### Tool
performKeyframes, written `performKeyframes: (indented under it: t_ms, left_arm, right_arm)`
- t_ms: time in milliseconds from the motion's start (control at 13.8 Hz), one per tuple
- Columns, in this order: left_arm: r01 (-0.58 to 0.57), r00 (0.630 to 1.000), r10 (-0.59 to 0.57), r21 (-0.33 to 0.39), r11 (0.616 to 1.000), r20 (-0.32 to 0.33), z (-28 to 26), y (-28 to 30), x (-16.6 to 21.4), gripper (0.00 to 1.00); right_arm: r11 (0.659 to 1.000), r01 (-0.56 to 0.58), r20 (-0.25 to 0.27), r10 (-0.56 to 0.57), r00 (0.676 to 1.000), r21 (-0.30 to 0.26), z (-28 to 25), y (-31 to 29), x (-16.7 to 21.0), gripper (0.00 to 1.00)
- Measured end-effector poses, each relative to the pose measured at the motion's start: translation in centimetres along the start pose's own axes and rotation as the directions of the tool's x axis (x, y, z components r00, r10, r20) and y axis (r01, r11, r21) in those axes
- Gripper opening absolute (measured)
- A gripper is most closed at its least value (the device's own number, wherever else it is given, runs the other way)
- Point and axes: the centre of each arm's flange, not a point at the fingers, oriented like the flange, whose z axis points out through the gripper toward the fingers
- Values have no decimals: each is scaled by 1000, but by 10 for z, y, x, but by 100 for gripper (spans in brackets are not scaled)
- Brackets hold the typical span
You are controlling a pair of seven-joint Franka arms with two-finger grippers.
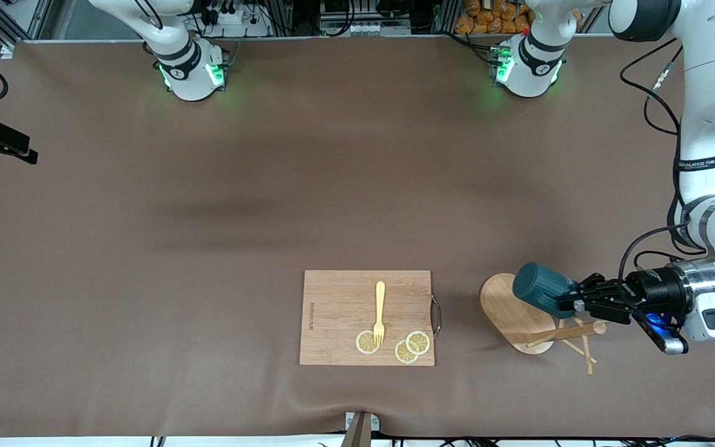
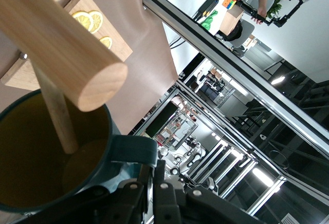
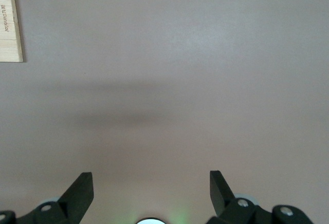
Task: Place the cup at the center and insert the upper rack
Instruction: 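Tilt the mug and slide its handle onto a mug-tree peg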
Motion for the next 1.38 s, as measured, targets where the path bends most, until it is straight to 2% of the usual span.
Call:
performKeyframes:
  t_ms: [580, 1088, 1379]
  left_arm:
    - [-17, 1000, 16, -20, 1000, -20, -16, -12, 13, 5]
    - [-31, 999, 30, -77, 997, -13, -19, -20, 25, 5]
    - [-28, 1000, 27, -87, 996, -11, -18, -21, 26, 5]
  right_arm:
    - [1000, -21, 0, 21, 1000, 0, 0, -2, 0, 100]
    - [1000, -19, -1, 19, 1000, 0, 0, -3, 0, 100]
    - [1000, 2, -20, -2, 1000, -4, -8, -15, 1, 100]
